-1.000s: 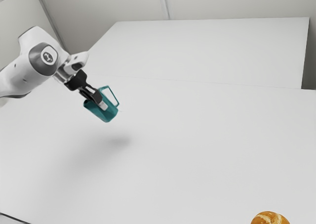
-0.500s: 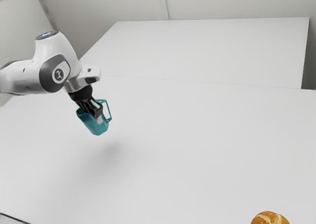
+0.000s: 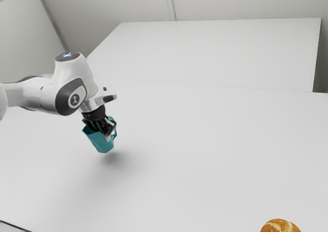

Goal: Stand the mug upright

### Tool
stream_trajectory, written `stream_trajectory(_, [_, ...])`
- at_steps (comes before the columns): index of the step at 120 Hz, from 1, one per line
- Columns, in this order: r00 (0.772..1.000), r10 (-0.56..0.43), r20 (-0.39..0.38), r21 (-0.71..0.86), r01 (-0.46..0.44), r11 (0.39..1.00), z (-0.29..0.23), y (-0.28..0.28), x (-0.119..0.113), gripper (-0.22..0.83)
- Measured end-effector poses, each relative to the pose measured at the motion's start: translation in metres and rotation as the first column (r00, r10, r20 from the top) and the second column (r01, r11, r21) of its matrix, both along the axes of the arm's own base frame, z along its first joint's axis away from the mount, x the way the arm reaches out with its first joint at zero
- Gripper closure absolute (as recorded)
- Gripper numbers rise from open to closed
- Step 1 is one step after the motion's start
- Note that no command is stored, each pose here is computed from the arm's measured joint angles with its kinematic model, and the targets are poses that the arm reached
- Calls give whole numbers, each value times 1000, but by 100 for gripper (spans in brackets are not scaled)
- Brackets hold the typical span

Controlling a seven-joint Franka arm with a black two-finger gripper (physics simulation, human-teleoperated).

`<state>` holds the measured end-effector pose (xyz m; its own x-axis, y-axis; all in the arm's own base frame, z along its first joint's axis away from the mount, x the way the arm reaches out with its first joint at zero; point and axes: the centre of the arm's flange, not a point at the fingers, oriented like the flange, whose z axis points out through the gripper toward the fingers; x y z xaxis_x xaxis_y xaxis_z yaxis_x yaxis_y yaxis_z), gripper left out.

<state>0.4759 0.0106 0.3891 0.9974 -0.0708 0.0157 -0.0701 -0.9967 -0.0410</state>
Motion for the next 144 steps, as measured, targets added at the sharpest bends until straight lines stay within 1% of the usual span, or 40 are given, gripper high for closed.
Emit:
stream_trajectory(38, [996,92,8,2,-92,996,-26,-8,10,78])
stream_trajectory(81, [987,160,-12,11,-160,987,-51,-11,16,78])
stream_trajectory(108, [981,194,-9,11,-194,981,-55,-11,17,78])
stream_trajectory(115, [980,200,-5,7,-200,980,-55,-12,17,72])
stream_trajectory(131, [979,205,7,-1,-205,979,-50,-15,18,54])
stream_trajectory(144, [978,209,24,-10,-209,978,-42,-17,18,34])
